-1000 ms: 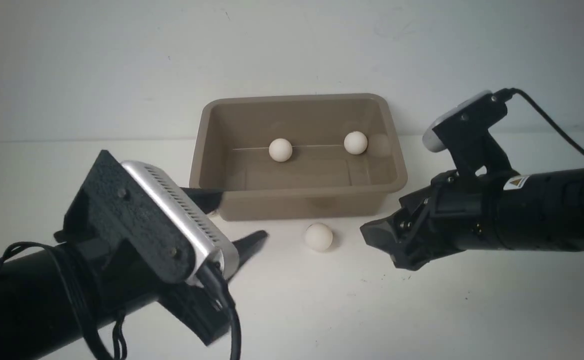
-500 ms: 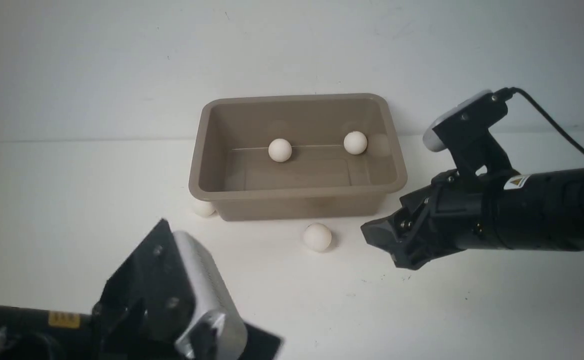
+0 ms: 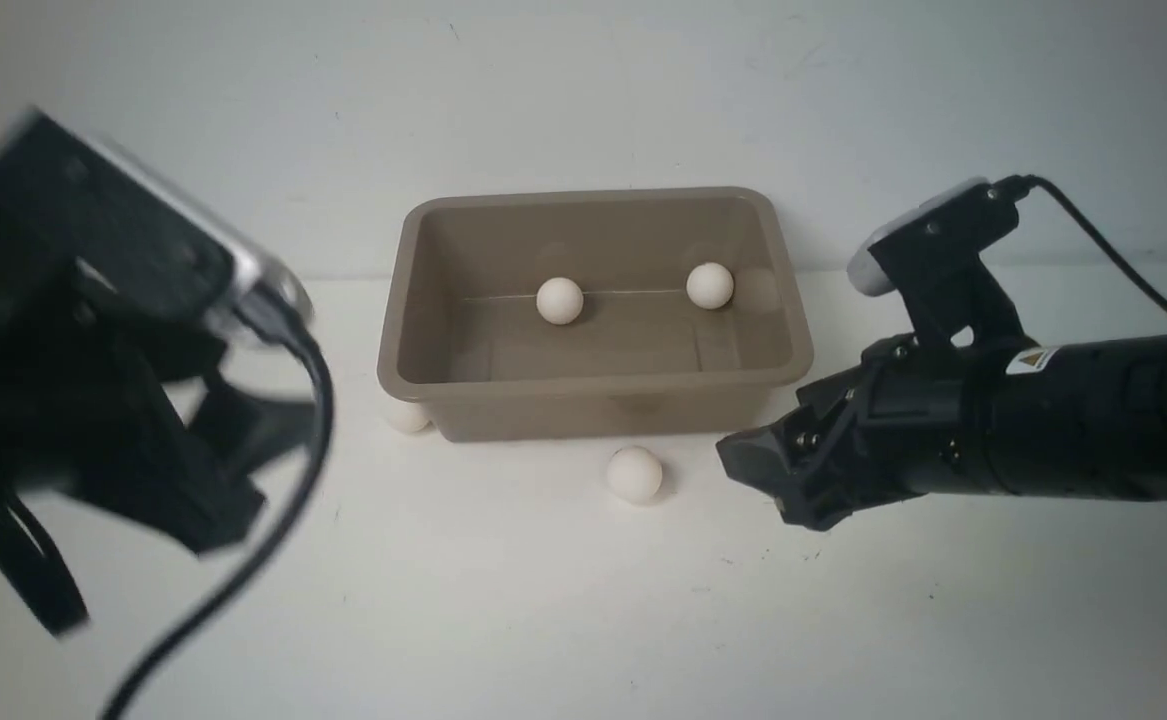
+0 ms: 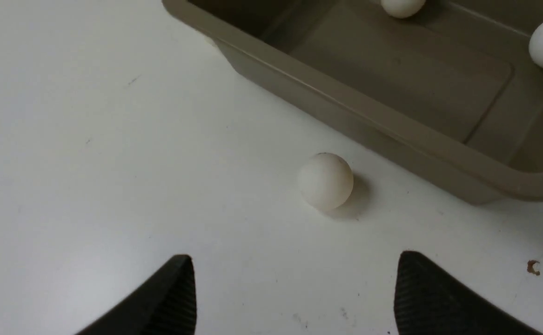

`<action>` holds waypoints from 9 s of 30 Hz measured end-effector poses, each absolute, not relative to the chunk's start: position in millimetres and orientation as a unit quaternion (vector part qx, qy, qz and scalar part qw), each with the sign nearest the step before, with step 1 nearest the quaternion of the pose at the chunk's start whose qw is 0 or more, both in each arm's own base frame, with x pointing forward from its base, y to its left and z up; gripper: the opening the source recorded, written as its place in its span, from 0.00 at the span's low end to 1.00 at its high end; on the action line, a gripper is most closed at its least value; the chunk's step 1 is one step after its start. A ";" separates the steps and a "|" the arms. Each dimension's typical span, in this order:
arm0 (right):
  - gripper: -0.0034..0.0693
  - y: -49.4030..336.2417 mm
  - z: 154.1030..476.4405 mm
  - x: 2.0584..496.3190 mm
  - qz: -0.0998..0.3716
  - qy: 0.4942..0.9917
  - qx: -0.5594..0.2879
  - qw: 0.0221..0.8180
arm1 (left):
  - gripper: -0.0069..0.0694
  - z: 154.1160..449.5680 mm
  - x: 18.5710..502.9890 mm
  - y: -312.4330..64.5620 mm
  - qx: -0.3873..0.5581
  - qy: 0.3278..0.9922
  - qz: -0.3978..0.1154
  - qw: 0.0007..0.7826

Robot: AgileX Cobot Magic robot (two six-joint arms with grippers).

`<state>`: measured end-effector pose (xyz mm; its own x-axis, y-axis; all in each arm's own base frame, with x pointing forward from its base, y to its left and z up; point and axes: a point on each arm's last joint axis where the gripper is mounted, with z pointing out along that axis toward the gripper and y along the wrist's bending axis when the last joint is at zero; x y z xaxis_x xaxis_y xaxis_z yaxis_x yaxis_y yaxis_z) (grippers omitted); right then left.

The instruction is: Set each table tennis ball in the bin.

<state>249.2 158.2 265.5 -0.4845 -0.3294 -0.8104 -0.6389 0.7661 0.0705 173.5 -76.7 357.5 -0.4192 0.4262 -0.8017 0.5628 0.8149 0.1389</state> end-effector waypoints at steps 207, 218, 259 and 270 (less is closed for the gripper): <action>0.68 38.7 188.3 491.0 0.207 0.792 -0.438 0.372 | 0.68 369.8 198.9 -49.8 0.211 0.850 -0.027 0.483; 0.68 59.7 168.0 496.7 0.189 0.788 -0.454 0.369 | 0.68 368.8 198.3 -49.8 0.212 0.852 -0.028 0.477; 0.65 77.1 144.2 505.3 0.197 0.797 -0.421 0.386 | 0.68 368.3 197.5 -51.0 0.212 0.854 -0.037 0.473; 0.65 94.9 144.4 508.2 0.168 0.796 -0.422 0.401 | 0.68 368.0 197.3 -51.0 0.213 0.855 -0.037 0.471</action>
<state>508.2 94.9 144.4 -0.3231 -0.5363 -0.7797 -0.8061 0.5876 -0.0701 197.3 -51.0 368.0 -0.4647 0.3295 -0.8219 0.3990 0.9065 0.1379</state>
